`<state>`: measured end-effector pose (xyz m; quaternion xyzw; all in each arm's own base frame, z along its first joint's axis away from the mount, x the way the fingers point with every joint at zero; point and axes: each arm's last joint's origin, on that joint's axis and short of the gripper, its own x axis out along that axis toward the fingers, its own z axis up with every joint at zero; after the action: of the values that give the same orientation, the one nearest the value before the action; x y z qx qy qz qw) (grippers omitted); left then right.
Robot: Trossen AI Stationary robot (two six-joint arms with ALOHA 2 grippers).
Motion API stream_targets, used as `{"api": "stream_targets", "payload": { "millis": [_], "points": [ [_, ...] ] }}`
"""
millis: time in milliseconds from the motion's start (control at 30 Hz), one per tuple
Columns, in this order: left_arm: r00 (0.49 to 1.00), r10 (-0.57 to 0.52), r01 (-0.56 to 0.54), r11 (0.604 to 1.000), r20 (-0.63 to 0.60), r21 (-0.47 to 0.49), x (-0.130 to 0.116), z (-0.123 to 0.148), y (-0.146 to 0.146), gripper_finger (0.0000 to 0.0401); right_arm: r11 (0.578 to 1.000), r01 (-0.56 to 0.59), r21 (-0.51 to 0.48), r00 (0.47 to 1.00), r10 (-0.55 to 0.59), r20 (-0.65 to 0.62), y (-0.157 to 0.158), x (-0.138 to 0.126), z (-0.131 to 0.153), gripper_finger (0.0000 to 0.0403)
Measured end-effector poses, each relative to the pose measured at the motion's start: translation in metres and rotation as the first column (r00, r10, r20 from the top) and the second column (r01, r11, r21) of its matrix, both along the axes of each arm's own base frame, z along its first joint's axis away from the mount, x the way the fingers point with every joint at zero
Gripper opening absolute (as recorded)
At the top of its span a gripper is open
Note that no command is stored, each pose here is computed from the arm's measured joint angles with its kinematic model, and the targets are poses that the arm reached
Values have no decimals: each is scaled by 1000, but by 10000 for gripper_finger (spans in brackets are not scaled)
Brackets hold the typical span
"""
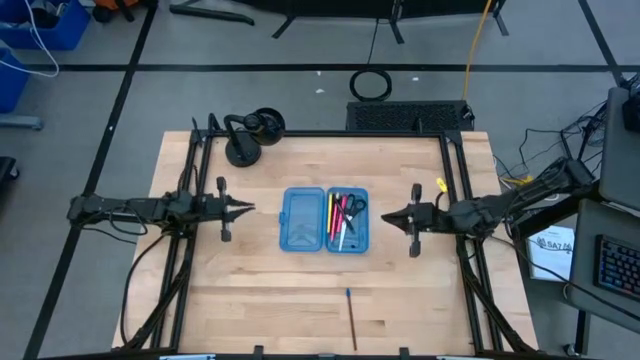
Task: Pick & place school supplies into a supply box
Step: Put the brown pencil into the blue supply box
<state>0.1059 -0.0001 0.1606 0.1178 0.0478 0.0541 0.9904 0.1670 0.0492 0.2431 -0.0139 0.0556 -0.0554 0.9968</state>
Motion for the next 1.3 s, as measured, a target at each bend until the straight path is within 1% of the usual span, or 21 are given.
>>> {"api": "stream_targets", "payload": {
  "millis": [133, 200, 300, 367, 467, 567, 700, 867, 967, 1067, 1133, 1167, 1233, 1300],
  "points": [
    [991, 133, -133, 990, 0, -38, 0, 0, 4, 37, 1000, 3, -7, 997, -2, 71, -5, -8, -12, 0],
    [986, 168, -168, 983, 2, -70, 0, 0, 5, 37, 1000, -2, -29, 999, 3, 51, -6, -13, -21, 0],
    [984, 179, -177, 980, 6, -94, 0, 0, 5, 37, 995, -42, -90, 999, 43, 19, -9, -21, -33, 0],
    [984, 179, -177, 980, 6, -94, 0, 0, 5, 37, 992, -75, -101, 997, 78, 29, -12, -27, -33, 0],
    [984, 180, -178, 979, 7, -102, 0, 0, 5, 37, 987, -128, -94, 991, 132, 39, -16, -37, -30, 0],
    [985, 172, -169, 975, 8, -144, 0, -1, 4, 37, 987, -150, -64, 987, 153, 51, -19, -45, -29, 0],
    [984, 179, -173, 959, 9, -223, 0, -1, 4, 37, 971, -234, -46, 962, 238, 133, -18, -53, -39, 0],
    [972, 233, -225, 930, -6, -289, 1, -3, 6, 37, 975, -220, -31, 961, 222, 163, -21, -56, -64, 0],
    [961, 276, -273, 917, -33, -291, 2, -5, 7, 37, 978, -206, -33, 949, 208, 236, -23, -57, -59, 0],
    [939, 333, -345, 901, -87, -265, 5, -6, 8, 37, 979, -203, -32, 950, 204, 235, -23, -57, -60, 0],
    [937, 336, -349, 896, -95, -274, 9, 3, 8, 37, 979, -203, -33, 953, 205, 223, -23, -56, -61, 0],
    [942, 321, -334, 899, -93, -283, 13, 10, 7, 37, 979, -204, -29, 953, 205, 224, -23, -56, -61, 0],
    [959, 264, -282, 914, -101, -291, 22, 26, 3, 37, 978, -208, 3, 952, 202, 229, -23, -56, -61, 0],
    [966, 223, -251, 930, -133, -267, 35, 42, -2, 37, 977, -213, 26, 952, 201, 229, -23, -56, -61, 0]
  ]
}}
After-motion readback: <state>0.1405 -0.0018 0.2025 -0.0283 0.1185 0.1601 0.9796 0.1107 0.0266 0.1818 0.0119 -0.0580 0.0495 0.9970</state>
